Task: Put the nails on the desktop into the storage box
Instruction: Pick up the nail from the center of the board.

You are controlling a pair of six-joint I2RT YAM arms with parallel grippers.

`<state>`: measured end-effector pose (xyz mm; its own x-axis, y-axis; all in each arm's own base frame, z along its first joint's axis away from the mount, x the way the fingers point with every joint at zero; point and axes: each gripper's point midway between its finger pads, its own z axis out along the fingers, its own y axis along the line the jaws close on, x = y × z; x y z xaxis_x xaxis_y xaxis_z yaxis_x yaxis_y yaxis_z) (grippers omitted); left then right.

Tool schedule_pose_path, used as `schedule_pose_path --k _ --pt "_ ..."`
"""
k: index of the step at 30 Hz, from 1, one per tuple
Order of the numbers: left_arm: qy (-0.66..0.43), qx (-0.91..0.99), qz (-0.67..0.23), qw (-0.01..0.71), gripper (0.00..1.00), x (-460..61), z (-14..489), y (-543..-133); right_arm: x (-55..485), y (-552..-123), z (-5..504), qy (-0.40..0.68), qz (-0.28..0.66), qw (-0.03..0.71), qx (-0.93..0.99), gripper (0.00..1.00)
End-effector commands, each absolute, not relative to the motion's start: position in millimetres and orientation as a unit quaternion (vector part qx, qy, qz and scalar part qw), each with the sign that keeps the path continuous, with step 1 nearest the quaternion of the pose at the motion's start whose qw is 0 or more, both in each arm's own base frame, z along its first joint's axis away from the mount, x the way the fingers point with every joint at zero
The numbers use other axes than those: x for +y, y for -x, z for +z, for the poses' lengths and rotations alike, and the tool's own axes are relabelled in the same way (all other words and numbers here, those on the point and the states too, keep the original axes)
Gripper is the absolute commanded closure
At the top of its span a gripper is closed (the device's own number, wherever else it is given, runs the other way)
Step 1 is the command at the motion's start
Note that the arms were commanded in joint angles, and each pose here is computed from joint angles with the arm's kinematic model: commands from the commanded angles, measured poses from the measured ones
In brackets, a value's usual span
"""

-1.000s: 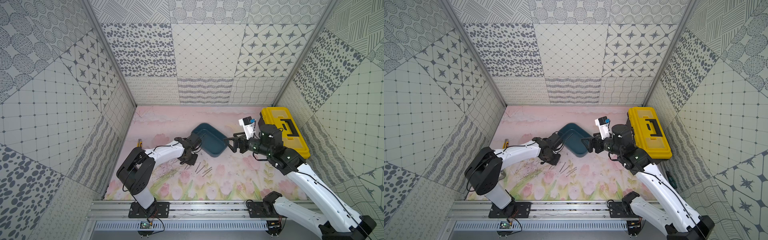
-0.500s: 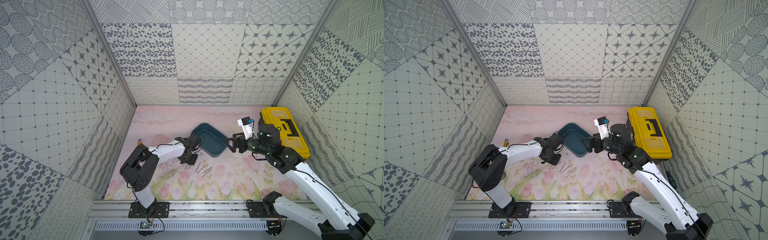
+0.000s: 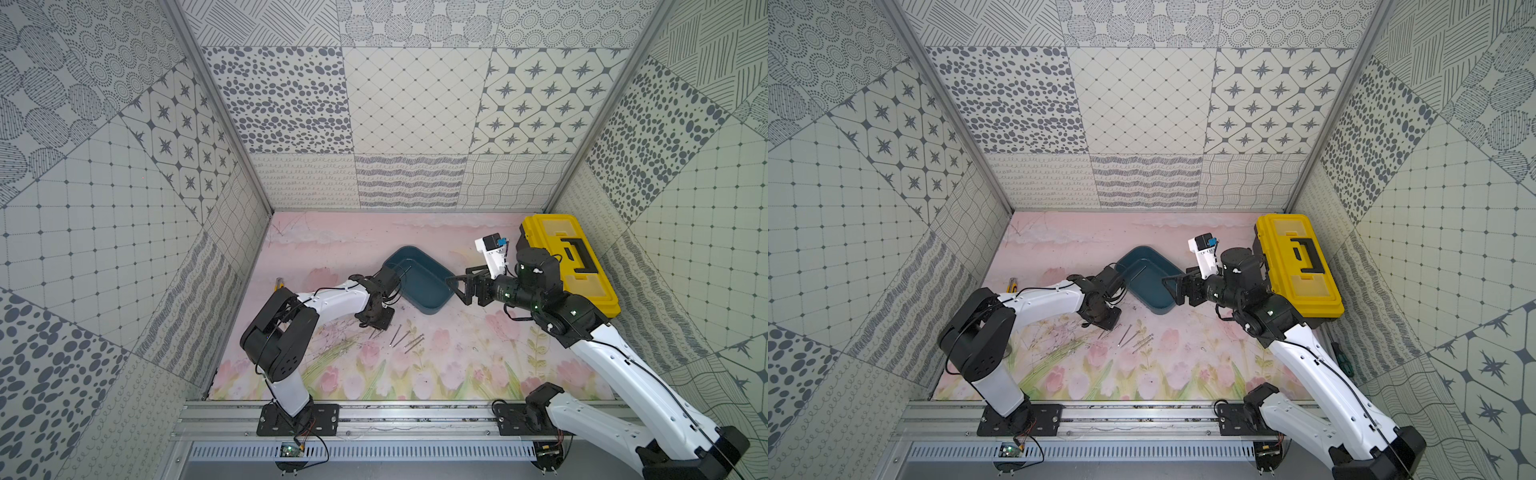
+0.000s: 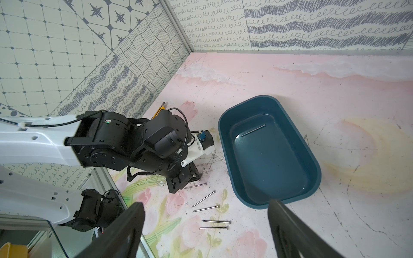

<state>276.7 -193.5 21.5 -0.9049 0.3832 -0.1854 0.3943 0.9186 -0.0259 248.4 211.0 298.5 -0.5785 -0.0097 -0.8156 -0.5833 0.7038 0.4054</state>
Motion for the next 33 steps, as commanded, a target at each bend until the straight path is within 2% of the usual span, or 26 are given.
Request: schedule_pose_path --k 1,6,14,23,33 --pt "-0.206 0.976 -0.035 0.068 0.77 -190.5 21.5 -269.8 210.7 -250.5 314.2 0.182 0.339 0.445 0.809 0.08" --pt "-0.209 0.976 -0.038 0.046 0.78 -193.2 16.6 -266.3 207.7 -249.5 317.6 0.182 0.335 0.454 0.805 0.08" --pt "-0.203 0.978 -0.041 0.034 0.85 -195.6 13.6 -263.8 202.7 -247.0 326.9 0.185 0.327 0.473 0.797 0.08" --pt "-0.204 0.978 -0.033 0.034 1.0 -197.2 14.7 -261.4 201.4 -246.1 327.9 0.188 0.324 0.477 0.795 0.08" --pt "-0.198 0.979 -0.016 0.034 1.0 -193.2 17.9 -251.3 199.4 -244.7 327.2 0.187 0.322 0.479 0.795 0.08"
